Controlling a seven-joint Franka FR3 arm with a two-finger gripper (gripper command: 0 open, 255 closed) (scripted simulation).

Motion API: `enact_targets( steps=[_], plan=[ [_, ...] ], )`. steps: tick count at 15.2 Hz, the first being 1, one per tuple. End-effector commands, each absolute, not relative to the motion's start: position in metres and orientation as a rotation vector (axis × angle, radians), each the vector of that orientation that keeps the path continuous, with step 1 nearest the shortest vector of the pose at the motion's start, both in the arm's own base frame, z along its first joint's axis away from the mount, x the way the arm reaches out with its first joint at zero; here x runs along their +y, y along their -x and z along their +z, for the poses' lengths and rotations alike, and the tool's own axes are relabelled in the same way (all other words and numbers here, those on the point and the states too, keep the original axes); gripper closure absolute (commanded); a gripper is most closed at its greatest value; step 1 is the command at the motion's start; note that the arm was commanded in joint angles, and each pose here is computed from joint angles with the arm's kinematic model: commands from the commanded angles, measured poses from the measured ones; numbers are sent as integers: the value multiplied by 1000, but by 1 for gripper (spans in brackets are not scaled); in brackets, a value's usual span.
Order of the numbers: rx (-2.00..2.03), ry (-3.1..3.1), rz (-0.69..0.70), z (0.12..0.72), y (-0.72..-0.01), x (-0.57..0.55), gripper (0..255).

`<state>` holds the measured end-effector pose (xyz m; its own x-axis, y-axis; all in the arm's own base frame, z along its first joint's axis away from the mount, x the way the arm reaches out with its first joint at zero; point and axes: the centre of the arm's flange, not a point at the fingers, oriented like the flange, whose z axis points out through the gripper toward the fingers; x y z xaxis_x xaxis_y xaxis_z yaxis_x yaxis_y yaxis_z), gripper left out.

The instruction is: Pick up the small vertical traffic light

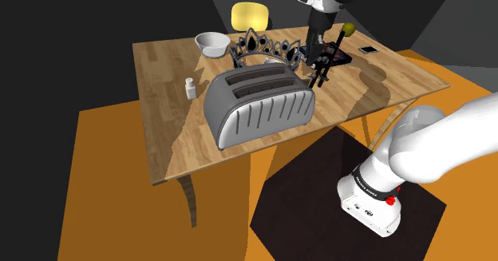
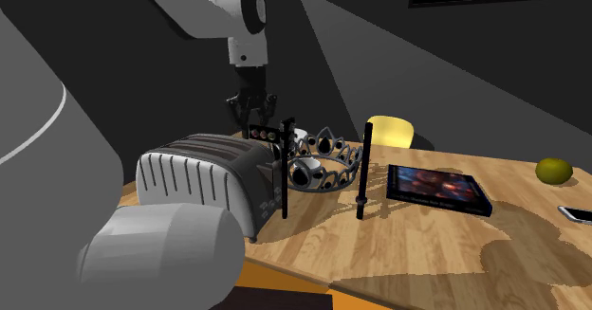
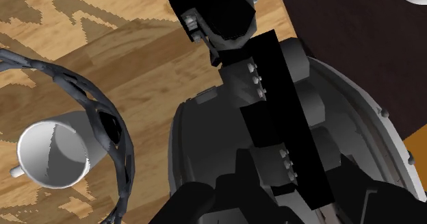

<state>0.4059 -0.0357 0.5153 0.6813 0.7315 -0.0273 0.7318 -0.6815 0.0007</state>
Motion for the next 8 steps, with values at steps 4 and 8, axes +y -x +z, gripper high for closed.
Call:
enact_targets(
  steps=[4,8],
  plan=[
    [1249,-2870,-39,541,-406,-35,255],
    [1249,-2870,-39,562,-406,-35,255]
  ],
)
